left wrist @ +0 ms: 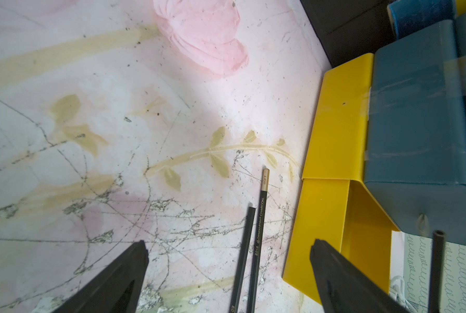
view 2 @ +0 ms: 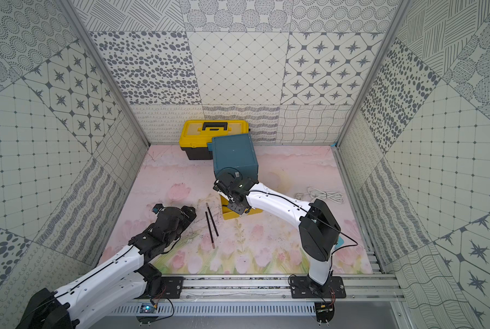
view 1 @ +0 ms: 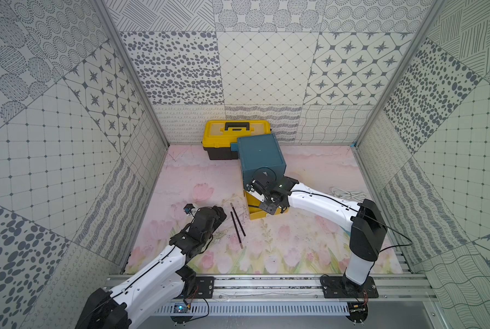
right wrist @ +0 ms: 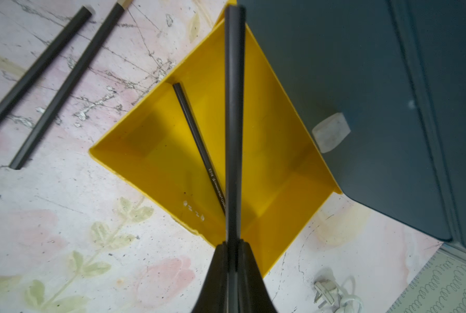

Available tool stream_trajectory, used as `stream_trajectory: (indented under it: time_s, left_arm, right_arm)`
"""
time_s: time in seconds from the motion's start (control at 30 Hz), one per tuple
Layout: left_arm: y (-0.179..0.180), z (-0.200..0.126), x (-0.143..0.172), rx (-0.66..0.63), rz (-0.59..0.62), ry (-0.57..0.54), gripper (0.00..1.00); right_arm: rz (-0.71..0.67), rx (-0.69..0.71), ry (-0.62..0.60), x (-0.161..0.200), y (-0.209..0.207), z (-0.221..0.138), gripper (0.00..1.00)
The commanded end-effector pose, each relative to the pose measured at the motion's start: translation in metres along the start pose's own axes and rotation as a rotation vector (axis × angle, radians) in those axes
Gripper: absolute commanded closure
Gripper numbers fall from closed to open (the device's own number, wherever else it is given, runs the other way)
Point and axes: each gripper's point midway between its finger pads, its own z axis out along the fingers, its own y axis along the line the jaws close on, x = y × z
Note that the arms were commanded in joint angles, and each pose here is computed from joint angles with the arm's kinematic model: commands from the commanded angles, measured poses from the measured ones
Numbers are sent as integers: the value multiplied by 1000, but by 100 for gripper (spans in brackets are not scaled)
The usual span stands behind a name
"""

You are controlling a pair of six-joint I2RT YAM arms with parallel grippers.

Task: Please place the pencils in the drawer according to their color
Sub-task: Place the pencil in the drawer.

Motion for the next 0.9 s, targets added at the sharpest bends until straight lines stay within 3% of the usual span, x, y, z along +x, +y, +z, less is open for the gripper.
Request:
stream_trajectory:
  time_s: [0.0, 0.5, 0.87]
  left_arm:
    - [4, 0, -3, -16, 7, -17, 1]
    - [0, 1, -5, -8, 7, -22, 1]
    - [0, 1, -5, -10, 7, -19, 1]
  right_arm:
    - [-52, 45, 3, -8, -13, 9, 100]
    - [-67, 66, 59, -4, -33, 42, 100]
    - [-78, 8, 57, -8, -21, 56, 100]
